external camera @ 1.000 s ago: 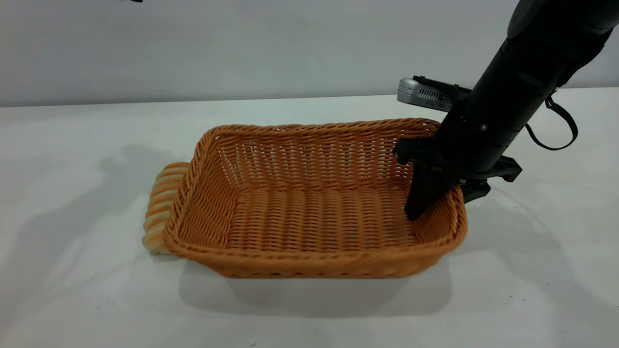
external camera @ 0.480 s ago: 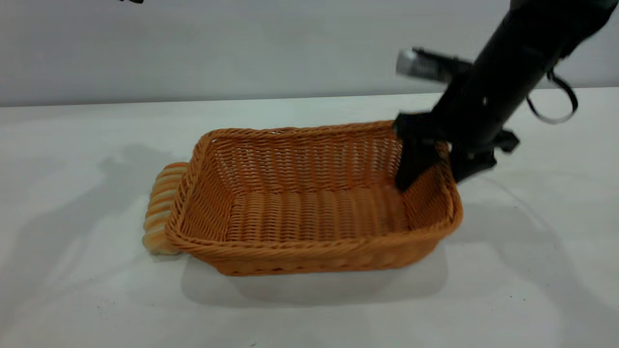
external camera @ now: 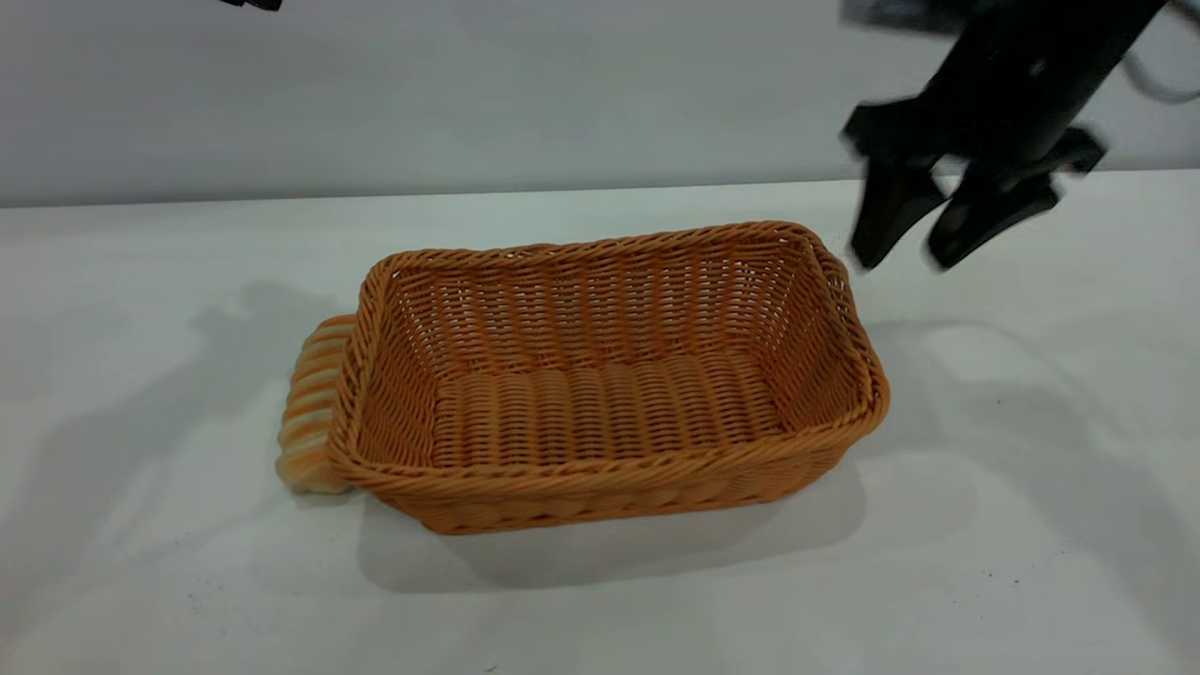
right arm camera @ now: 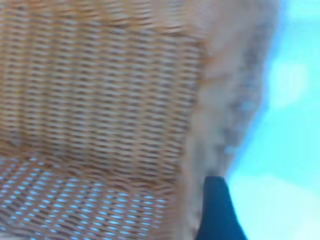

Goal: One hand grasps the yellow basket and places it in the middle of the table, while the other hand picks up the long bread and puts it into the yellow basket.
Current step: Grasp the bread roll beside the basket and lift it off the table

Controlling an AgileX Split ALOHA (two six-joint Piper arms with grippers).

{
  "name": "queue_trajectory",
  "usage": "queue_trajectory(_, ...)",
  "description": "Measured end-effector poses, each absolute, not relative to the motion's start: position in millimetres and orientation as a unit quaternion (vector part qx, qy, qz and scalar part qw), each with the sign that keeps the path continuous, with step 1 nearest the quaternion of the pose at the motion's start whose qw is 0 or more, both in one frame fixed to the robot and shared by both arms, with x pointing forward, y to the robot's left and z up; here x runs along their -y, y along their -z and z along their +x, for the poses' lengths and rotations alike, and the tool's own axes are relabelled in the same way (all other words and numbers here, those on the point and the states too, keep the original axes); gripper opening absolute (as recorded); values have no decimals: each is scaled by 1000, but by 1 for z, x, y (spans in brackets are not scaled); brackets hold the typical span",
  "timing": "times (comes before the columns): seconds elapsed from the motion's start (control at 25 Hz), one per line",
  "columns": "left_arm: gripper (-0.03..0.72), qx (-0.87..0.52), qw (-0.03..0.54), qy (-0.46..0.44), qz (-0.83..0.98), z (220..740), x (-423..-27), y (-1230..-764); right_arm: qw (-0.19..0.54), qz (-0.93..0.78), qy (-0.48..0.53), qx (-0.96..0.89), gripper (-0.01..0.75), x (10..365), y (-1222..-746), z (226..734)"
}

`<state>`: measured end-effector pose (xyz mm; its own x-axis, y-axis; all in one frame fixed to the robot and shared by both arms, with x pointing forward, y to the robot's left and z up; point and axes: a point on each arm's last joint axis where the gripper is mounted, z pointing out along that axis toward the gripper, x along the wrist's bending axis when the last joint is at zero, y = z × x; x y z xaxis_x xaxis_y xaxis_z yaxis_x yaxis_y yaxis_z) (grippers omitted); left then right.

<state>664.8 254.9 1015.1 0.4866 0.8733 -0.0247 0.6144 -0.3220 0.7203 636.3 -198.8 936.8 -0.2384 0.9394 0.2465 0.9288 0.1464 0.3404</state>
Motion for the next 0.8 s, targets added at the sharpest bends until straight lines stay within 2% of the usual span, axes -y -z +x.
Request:
queue_trajectory(0.24, 329, -470, 343, -187, 791, 665, -255, -1015, 96, 587, -253, -763, 493, 218, -1020, 618)
queue_trajectory(0.48, 329, -470, 343, -183, 793, 664, -254, -1015, 153, 550, -260, -778, 467, 235, -1086, 545)
queue_trajectory(0.6, 329, -469, 343, -183, 793, 664, -254, -1015, 181, 540, -279, -773, 457, 244, -1104, 495)
queue_trajectory(0.8, 329, -475, 340, -174, 793, 665, -254, -1008, 193, 542, -293, -764, 451, 258, -1096, 411)
